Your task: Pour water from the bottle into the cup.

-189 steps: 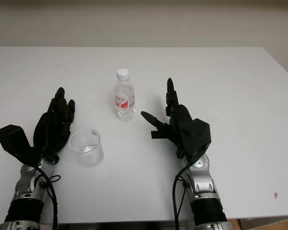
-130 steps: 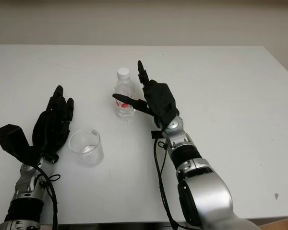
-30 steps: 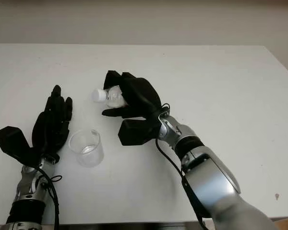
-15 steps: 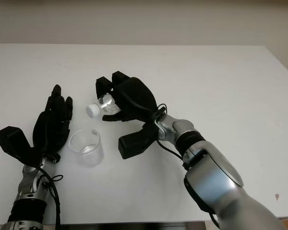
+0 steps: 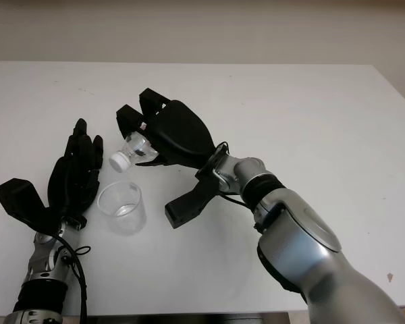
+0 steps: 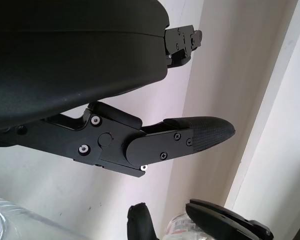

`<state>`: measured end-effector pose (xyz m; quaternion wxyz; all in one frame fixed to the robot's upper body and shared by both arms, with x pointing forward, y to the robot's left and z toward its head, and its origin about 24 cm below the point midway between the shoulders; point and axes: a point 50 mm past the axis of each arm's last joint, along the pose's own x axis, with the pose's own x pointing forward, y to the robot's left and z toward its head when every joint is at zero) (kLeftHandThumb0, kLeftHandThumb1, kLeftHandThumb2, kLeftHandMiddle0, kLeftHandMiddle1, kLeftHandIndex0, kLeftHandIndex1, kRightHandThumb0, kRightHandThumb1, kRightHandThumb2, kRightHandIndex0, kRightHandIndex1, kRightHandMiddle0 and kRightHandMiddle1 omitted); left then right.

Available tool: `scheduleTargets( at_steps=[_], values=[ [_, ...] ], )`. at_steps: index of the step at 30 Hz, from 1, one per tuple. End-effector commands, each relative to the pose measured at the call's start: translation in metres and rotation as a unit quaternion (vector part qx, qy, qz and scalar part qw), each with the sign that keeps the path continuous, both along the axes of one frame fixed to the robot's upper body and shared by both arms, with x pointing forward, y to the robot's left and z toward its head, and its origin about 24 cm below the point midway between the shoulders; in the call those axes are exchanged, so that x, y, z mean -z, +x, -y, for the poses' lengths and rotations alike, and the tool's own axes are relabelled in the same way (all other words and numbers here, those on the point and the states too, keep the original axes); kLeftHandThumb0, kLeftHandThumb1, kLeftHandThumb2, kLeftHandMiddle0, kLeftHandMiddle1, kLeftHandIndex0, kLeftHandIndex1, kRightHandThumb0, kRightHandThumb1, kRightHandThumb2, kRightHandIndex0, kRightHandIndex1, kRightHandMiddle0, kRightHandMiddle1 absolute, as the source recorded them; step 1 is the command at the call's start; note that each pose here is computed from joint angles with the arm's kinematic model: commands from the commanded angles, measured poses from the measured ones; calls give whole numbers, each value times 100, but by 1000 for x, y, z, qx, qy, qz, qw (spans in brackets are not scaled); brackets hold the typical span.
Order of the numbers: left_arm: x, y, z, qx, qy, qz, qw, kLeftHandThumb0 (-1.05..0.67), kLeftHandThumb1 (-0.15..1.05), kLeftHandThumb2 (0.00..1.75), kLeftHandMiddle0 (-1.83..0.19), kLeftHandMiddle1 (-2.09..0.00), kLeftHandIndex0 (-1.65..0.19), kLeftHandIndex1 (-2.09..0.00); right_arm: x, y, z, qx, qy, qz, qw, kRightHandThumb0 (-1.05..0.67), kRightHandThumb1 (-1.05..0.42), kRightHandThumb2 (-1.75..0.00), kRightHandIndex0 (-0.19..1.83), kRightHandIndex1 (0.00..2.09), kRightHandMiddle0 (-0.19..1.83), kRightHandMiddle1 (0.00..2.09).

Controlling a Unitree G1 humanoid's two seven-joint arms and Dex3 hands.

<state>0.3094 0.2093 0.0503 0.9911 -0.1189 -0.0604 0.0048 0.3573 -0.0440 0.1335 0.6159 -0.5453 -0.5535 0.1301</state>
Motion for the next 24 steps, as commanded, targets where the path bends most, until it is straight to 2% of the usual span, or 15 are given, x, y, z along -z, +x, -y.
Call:
scheduleTargets(
  at_steps=[1,5,10,13,15,17,19,24],
  values=[
    [15,-5,4,-1,-12,-27,1000,-69,105,54,10,-6,13,-6,-16,2,-4,-9,0,47,999,-50,-105,-22,123,209,92,209],
    [15,-5,4,-1,-13,-28,1000,-69,105,54,9,-6,12,-6,-19,1,-3,-18,-11,99,995,-50,-105,-24,121,209,90,209],
    [15,-4,5,3,-15,-25,1000,-69,105,54,10,-5,14,-5,-21,0,-1,-32,-26,141,989,-51,-105,-25,116,209,72,209],
    [15,-3,5,5,-16,-25,1000,-69,105,54,11,-5,14,-5,-23,0,-1,-40,-39,165,985,-51,-105,-27,115,209,70,209],
    [16,-3,5,6,-19,-25,999,-69,105,53,11,-5,15,-5,-24,0,0,-45,-48,182,981,-50,-105,-20,115,209,61,209],
    [15,-3,5,5,-17,-24,1000,-69,105,53,11,-5,15,-5,-25,-1,0,-54,-53,198,977,-51,-105,-12,111,209,49,193],
    [15,-2,6,4,-16,-24,1000,-70,105,53,11,-5,15,-5,-27,-1,0,-61,-61,211,974,-51,-105,-8,107,209,47,181],
    [15,-1,6,4,-17,-24,1000,-70,105,53,12,-5,15,-5,-28,-1,0,-66,-68,230,969,-51,-105,-10,106,209,47,187]
  ],
)
